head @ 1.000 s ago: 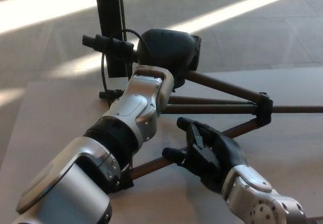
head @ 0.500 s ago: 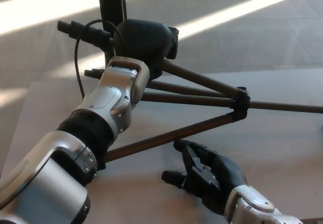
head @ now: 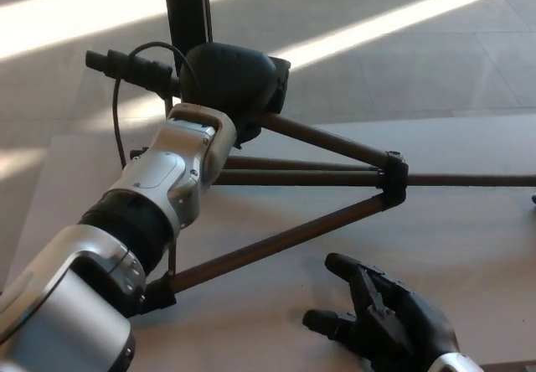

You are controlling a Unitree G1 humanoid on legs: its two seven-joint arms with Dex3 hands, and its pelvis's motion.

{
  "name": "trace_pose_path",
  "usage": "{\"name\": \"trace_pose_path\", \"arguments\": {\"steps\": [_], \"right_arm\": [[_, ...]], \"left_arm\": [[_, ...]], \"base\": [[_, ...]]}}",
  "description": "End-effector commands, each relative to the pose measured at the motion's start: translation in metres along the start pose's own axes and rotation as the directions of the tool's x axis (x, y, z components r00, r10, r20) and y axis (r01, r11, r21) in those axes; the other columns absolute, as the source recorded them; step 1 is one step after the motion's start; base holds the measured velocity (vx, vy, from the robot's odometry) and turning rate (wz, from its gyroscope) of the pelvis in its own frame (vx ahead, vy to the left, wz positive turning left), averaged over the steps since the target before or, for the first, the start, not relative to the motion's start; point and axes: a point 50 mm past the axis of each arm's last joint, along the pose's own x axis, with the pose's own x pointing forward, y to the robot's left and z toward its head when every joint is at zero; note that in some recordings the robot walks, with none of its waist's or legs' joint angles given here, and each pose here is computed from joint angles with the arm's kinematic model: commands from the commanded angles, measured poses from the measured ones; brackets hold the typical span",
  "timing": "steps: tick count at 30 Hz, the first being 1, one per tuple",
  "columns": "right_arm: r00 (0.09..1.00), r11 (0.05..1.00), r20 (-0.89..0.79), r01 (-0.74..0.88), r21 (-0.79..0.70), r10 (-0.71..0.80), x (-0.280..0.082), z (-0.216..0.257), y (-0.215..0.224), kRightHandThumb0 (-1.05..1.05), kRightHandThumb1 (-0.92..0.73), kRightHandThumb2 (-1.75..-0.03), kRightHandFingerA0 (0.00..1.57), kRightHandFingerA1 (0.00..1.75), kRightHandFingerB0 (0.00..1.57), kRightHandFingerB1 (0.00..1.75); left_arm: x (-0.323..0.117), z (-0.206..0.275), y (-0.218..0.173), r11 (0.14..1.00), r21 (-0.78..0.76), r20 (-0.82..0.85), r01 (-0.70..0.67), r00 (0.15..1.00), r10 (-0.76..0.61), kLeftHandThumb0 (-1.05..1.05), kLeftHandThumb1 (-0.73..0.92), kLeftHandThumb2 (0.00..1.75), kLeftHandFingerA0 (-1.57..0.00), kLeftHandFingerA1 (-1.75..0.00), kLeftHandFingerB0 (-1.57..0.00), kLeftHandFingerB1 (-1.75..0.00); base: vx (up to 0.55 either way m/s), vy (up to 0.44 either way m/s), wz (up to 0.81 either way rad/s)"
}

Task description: Use both hands of the robot to pick up the tripod lying in the middle of the desk and make it stand upright on the desk

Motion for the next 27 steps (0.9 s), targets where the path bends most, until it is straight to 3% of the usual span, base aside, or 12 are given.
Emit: {"name": "trace_pose_path", "arguments": {"steps": [1,2,4,5,6,9,11,12,13,16,17,27], "right_arm": [[0.995,0.995,-0.011,0.098,0.015,-0.097,0.005,0.007,-0.008,-0.72,-0.76,-0.63,0.58,0.92,0.59,0.52],[0.995,0.995,-0.009,0.102,0.015,-0.102,0.005,0.008,-0.009,-0.72,-0.76,-0.63,0.56,0.91,0.57,0.51],[0.994,0.994,-0.005,0.111,0.011,-0.111,0.007,0.011,-0.007,-0.71,-0.77,-0.63,0.55,0.88,0.57,0.5],[0.994,0.994,-0.002,0.113,0.007,-0.113,0.008,0.012,-0.006,-0.7,-0.78,-0.63,0.54,0.89,0.55,0.49],[0.993,0.993,-0.005,0.121,0.003,-0.121,0.009,0.012,-0.006,-0.7,-0.79,-0.63,0.53,0.92,0.55,0.48],[0.99,0.99,-0.025,0.138,0.007,-0.138,0.012,0.008,-0.005,-0.7,-0.77,-0.63,0.46,0.82,0.56,0.48],[0.988,0.989,-0.046,0.15,0.006,-0.15,0.012,0.005,-0.004,-0.7,-0.77,-0.63,0.44,0.8,0.55,0.47],[0.986,0.988,-0.06,0.157,-0.012,-0.157,0.011,0.005,-0.005,-0.69,-0.64,-1.05,0.47,0.76,0.45,0.57],[0.977,0.983,-0.115,0.172,-0.069,-0.179,0.012,-0.002,-0.005,-0.72,-0.64,-1.06,0.45,0.77,0.43,0.57],[0.976,0.982,-0.119,0.175,-0.075,-0.183,0.011,-0.001,-0.006,-0.72,-0.64,-1.06,0.45,0.77,0.43,0.57],[0.969,0.976,-0.156,0.172,-0.131,-0.191,0.011,-0.006,-0.007,-0.75,-0.79,-0.64,0.4,0.87,0.5,0.47],[0.936,0.971,-0.273,0.19,-0.143,-0.224,0.01,-0.024,-0.017,-0.87,-0.67,-0.74,0.29,0.8,0.32,0.43]], "left_arm": [[0.006,0.009,0.013,0.999,-0.003,0.023,-0.047,0.999,0.047,-0.25,0.7,0.67,-0.86,-1.64,-0.71,-1.22],[0.006,0.01,0.013,0.999,-0.002,0.026,-0.051,0.998,0.051,-0.25,0.68,0.68,-0.83,-1.72,-0.68,-1.44],[0.008,0.011,0.018,0.998,0.007,0.03,-0.063,0.998,0.063,-0.23,0.69,0.66,-0.81,-1.74,-0.66,-1.4],[0.009,0.012,0.021,0.998,0.001,0.032,-0.065,0.997,0.065,-0.21,0.69,0.7,-0.85,-1.69,-0.61,-0.77],[0.01,0.013,0.026,0.995,0.007,0.042,-0.098,0.994,0.098,-0.2,0.61,0.68,-0.88,-1.58,-0.71,-0.74],[0.012,0.01,0.033,0.989,0.04,0.051,-0.141,0.989,0.139,-0.19,0.54,0.67,-0.89,-1.68,-0.76,-1.24],[0.013,0.009,0.035,0.989,0.059,0.039,-0.136,0.99,0.134,-0.2,0.55,0.68,-0.88,-1.71,-0.78,-1.25],[0.014,0.01,0.037,0.989,0.06,0.041,-0.138,0.99,0.136,-0.22,0.56,0.68,-0.87,-1.72,-0.78,-1.26],[0.014,0.008,0.039,0.986,0.064,0.041,-0.152,0.988,0.149,-0.26,0.58,0.6,-0.88,-1.75,-0.77,-1.32],[0.015,0.008,0.04,0.986,0.065,0.043,-0.155,0.987,0.153,-0.26,0.58,0.6,-0.88,-1.75,-0.77,-1.32],[0.017,0.007,0.045,0.988,0.079,0.033,-0.135,0.991,0.133,-0.25,0.57,0.59,-0.86,-1.66,-0.79,-1.12],[0.024,0.003,0.079,0.971,0.046,0.039,-0.232,0.972,0.231,-0.12,0.57,0.84,-0.87,-1.65,-0.75,-1.25]], "base": [[0.0,0.0,0.0],[0.0,0.0,0.0],[0.0,0.0,0.0],[0.0,0.0,0.0],[0.0,0.0,0.0],[0.0,0.0,0.0],[0.0,0.0,0.0],[0.0,0.0,0.0],[0.0,0.0,0.0],[0.0,0.0,0.0],[0.0,0.0,0.0],[0.0,0.0,0.0]]}}
